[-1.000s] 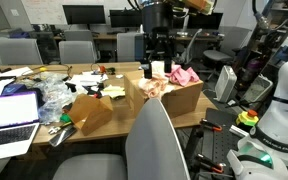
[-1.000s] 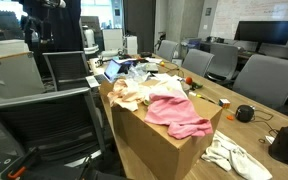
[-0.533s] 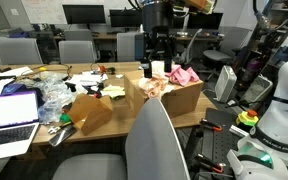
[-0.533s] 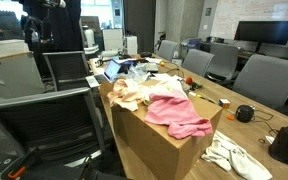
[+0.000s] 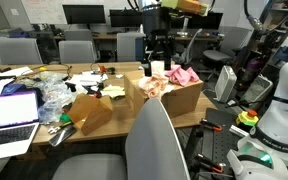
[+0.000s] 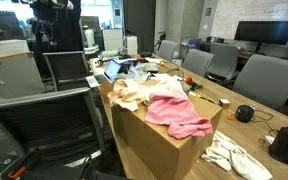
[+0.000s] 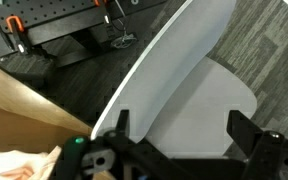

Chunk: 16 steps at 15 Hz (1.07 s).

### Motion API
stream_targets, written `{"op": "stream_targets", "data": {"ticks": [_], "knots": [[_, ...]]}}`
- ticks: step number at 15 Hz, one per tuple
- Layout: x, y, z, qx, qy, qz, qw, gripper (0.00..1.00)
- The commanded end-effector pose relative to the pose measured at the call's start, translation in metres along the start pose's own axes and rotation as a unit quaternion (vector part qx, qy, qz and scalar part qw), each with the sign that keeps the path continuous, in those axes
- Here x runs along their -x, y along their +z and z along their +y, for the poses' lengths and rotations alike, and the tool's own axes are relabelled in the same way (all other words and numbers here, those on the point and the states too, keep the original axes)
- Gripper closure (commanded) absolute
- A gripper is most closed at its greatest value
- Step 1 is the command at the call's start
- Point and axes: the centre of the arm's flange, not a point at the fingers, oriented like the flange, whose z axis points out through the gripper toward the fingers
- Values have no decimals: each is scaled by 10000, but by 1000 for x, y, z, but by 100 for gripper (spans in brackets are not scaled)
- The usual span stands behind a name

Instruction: Get the three objects from the cardboard box then put them on the headrest of the grey chair

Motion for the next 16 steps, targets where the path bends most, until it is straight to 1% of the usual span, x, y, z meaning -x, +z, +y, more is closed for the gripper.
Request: {"op": "stream_targets", "data": {"ticks": [1,4,6,8,10,12,13,16], "knots": [[-29,-16,13,46,489,242,9985,0],[-50,-24,30,-23,910,519,9945,0],[-63,-30,41,-147,1212,723,9899,0],[-76,-33,53,-280,1573,953,9825,0],[-88,-35,65,-422,1935,1183,9730,0],[-101,-33,77,-471,2288,1398,9622,0],[-108,-30,82,-407,2471,1526,9560,0],[-125,-18,99,-186,2979,1662,9398,0]]}}
